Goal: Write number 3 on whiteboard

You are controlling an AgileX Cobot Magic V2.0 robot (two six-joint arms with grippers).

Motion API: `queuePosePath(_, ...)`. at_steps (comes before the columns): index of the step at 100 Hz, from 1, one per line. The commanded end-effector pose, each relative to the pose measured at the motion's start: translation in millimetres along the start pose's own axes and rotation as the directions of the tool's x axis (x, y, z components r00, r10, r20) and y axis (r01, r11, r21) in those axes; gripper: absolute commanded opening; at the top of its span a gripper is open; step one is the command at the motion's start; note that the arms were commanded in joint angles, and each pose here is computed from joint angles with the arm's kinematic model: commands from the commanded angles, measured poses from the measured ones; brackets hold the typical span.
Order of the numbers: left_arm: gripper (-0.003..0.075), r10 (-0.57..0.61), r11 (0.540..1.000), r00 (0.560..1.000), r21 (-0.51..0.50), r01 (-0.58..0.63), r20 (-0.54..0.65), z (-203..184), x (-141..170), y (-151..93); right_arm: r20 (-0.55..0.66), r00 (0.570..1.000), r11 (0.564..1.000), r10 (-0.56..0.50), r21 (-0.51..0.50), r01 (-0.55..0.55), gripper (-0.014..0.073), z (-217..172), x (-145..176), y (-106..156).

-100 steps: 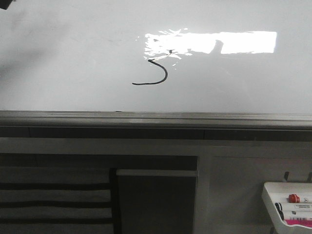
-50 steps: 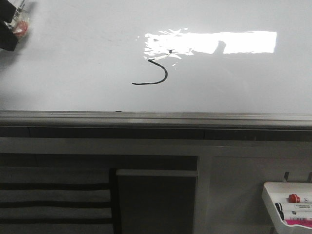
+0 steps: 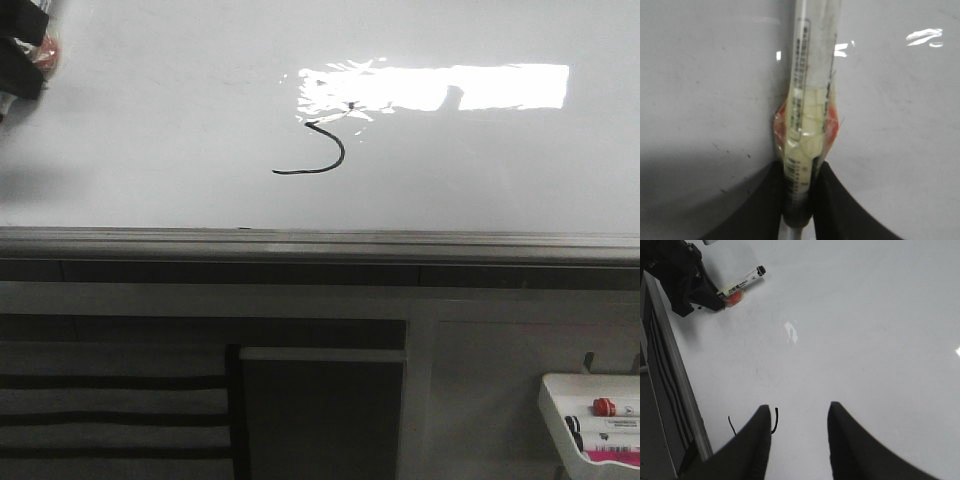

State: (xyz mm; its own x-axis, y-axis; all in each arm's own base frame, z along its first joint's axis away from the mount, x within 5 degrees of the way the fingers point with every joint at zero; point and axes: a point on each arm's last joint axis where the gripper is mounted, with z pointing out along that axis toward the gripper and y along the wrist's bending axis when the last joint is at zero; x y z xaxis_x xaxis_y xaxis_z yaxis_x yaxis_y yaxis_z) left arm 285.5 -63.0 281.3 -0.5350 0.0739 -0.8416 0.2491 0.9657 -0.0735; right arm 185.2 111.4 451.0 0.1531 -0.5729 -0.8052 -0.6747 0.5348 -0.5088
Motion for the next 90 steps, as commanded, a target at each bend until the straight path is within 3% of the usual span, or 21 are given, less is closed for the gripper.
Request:
queuePosePath(1,0.0046,-0.034,0.999,0.995,-0.026,0.036,0.091,-3.7,-14.6,3.2,0.067,0.998,0.998,0.01,0.067,-0.015,0.0232,-9.7,-11.5,-8.4)
queuePosePath(15,0.0118,0.021,0.999,0.996,-0.034,-0.018,0.082,-4.3,-14.1,3.4,0.065,0.998,0.998,0.01,0.063,-0.015,0.0232,-9.6,-11.3,-8.0)
queuePosePath(42,0.0379,0.037,0.999,0.997,-0.027,-0.036,0.061,-4.3,-12.7,2.7,0.064,0.998,0.998,0.011,0.062,-0.015,0.0232,-9.1,-11.1,-8.1)
queuePosePath(71,0.0459,0.041,0.999,0.996,-0.014,-0.04,0.082,-19.0,-17.5,-0.1,0.046,0.999,0.999,0.028,0.037,-0.029,0.0232,-12.7,-9.8,-5.4)
queuePosePath(85,0.0458,0.057,0.998,0.99,0.031,-0.061,0.132,-64.7,-26.0,-9.2,-0.009,0.975,0.974,0.223,0.052,-0.222,0.0231,-32.7,-4.1,-5.1)
queuePosePath(90,0.0458,0.068,0.996,0.987,0.052,-0.076,0.148,-85.2,-27.0,-13.3,-0.029,0.922,0.918,0.387,0.109,-0.382,0.023,-42.2,1.0,-8.8)
